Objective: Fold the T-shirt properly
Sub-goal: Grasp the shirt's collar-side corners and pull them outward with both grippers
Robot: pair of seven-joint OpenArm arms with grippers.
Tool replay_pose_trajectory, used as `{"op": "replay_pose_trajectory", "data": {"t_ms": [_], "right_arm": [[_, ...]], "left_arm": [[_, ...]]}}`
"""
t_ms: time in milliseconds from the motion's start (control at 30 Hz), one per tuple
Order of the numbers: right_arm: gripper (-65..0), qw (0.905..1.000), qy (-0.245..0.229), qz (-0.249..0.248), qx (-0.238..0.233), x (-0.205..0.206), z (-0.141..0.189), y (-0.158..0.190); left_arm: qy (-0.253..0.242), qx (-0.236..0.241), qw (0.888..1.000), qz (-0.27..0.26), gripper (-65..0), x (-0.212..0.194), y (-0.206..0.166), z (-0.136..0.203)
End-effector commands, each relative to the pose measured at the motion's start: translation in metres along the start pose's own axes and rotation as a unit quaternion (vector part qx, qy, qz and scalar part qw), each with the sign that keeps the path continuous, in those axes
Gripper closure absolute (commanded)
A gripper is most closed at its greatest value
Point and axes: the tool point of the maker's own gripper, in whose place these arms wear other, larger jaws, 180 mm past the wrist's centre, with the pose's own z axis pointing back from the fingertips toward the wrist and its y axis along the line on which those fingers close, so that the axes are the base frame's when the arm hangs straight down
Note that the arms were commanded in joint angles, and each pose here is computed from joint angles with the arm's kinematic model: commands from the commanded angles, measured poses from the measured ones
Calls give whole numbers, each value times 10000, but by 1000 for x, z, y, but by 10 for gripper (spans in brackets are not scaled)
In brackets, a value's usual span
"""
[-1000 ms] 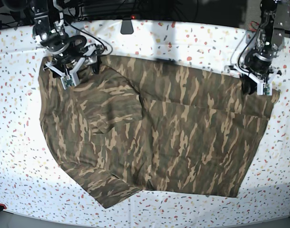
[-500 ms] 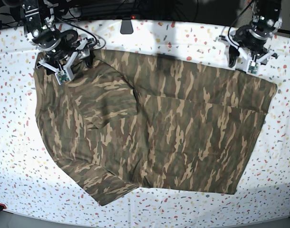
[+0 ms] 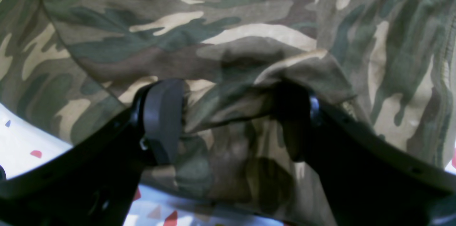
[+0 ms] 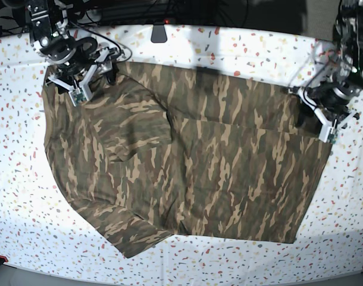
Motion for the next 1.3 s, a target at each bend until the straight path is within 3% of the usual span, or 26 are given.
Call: {"op": "replay_pose_trajectory", "data": {"t_ms": [0, 100, 200, 467, 567, 900, 1267], "right_arm": [[-415, 9989, 420, 166, -133, -18, 3, -7], [-415, 9990, 389, 166, -130, -17, 3, -7], [-415, 9989, 411, 170, -130, -18, 3, -7], [-415, 9977, 593, 327, -36, -25, 5, -6], [-415, 9954, 801, 516, 8, -38, 12, -11], [-415, 9881, 1263, 879, -54, -69, 29, -28], [-415, 9834, 1311, 794, -969, -61, 49, -94]], "left_arm": [[-88, 60, 9999, 81, -305, 7, 12, -5], [212, -208, 9983, 492, -305, -9, 18, -25], [866, -673, 9911, 749, -305, -45, 7, -31], [2050, -1086, 9647, 1243, -305, -158, -29, 13], [2054, -1242, 9610, 1372, -305, -167, -40, 32], [2030, -1517, 9631, 910, -305, -163, -67, 71], [1035, -1511, 9824, 362, -305, -77, -84, 78]]}}
